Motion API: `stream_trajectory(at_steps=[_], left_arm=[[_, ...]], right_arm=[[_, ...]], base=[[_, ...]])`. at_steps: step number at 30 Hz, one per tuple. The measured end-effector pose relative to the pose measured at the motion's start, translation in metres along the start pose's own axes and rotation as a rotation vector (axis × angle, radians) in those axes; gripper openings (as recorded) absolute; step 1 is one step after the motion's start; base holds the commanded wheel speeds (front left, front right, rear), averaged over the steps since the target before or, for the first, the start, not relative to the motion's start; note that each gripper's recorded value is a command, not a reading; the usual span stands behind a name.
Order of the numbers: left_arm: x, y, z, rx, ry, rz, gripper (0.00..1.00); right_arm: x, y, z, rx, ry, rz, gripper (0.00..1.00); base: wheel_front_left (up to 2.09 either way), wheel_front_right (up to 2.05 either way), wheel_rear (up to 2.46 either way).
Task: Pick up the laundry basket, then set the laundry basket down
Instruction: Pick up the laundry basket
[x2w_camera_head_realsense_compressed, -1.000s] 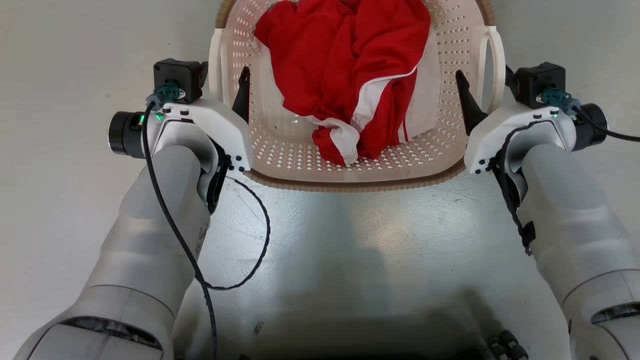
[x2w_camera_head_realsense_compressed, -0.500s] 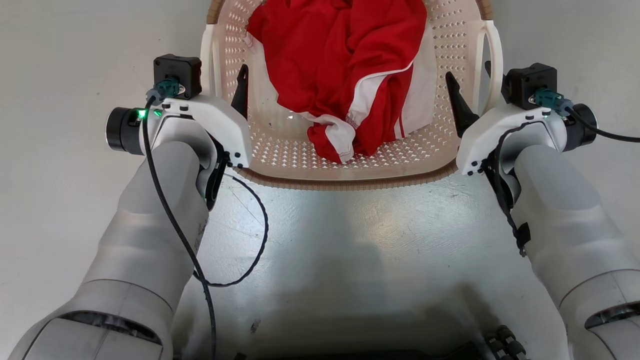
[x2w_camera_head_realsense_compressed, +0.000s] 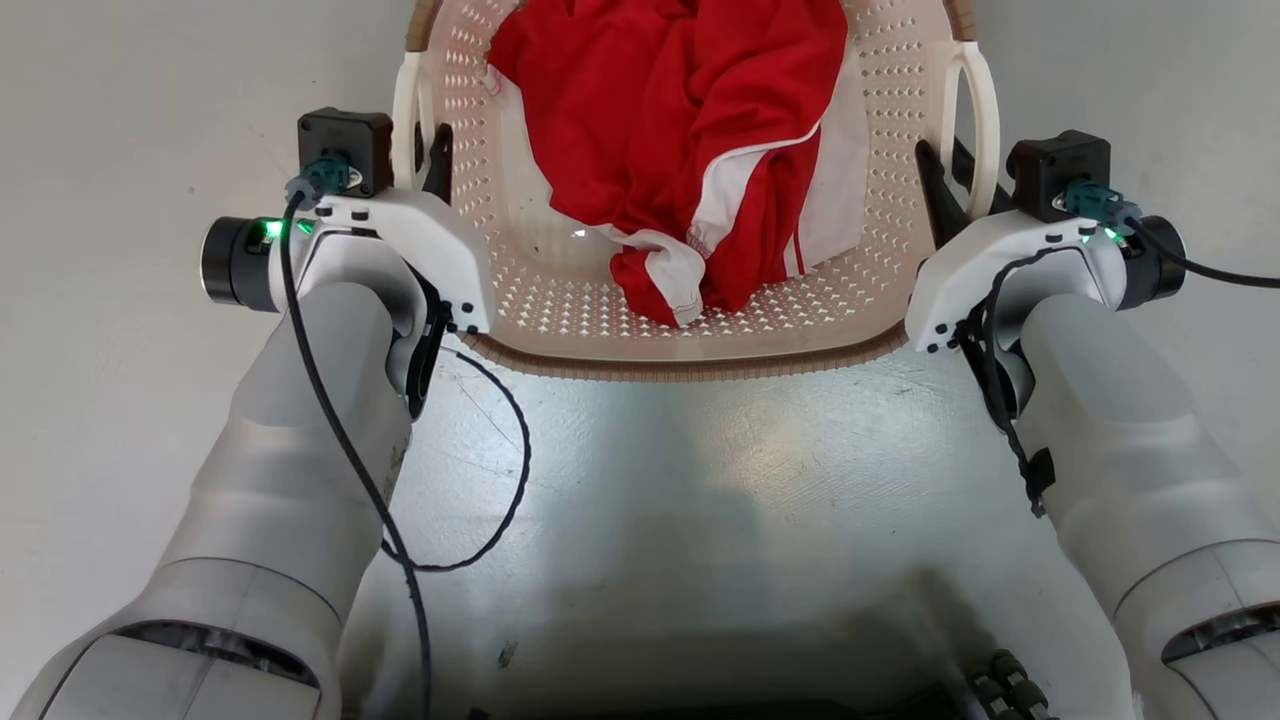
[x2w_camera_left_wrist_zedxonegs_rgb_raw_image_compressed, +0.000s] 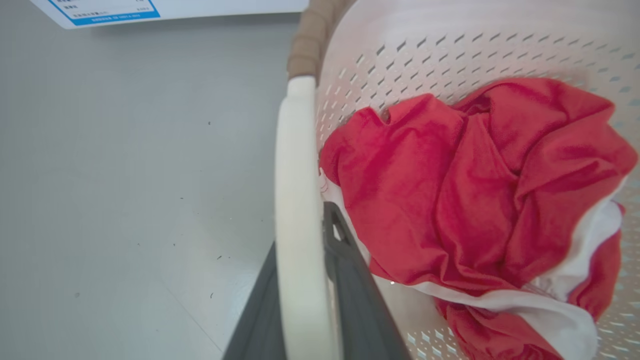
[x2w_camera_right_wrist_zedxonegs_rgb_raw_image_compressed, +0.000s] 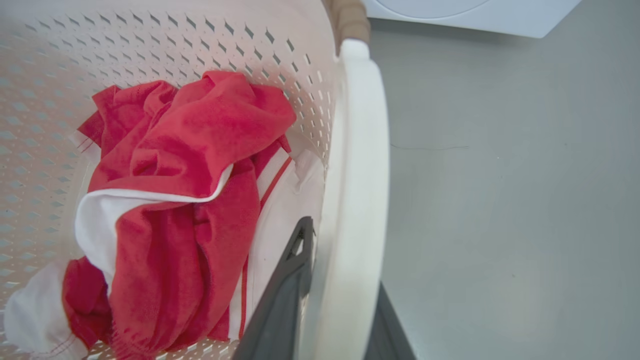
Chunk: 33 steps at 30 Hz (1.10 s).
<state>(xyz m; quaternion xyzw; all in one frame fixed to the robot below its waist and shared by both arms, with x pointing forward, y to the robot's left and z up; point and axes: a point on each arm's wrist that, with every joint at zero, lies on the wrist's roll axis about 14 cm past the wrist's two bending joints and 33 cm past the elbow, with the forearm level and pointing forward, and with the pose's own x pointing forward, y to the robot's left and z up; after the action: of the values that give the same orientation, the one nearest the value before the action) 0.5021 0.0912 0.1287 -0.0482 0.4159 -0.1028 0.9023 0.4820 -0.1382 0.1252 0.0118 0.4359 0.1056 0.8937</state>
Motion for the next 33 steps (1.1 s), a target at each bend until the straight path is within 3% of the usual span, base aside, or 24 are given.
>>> stream_trajectory(at_steps=[15, 33], left_arm=[[-0.026, -0.005, 0.004, 0.02, 0.02, 0.002, 0.0], [-0.136, -0.034, -0.023, -0.01, 0.11, -0.017, 0.0]], right_arm=[[-0.026, 0.008, 0.009, 0.005, 0.01, 0.014, 0.0], [-0.139, 0.039, -0.013, 0.005, 0.112, 0.053, 0.0]], base=[[0.0, 0.0, 0.0], [0.0, 0.0, 0.0]])
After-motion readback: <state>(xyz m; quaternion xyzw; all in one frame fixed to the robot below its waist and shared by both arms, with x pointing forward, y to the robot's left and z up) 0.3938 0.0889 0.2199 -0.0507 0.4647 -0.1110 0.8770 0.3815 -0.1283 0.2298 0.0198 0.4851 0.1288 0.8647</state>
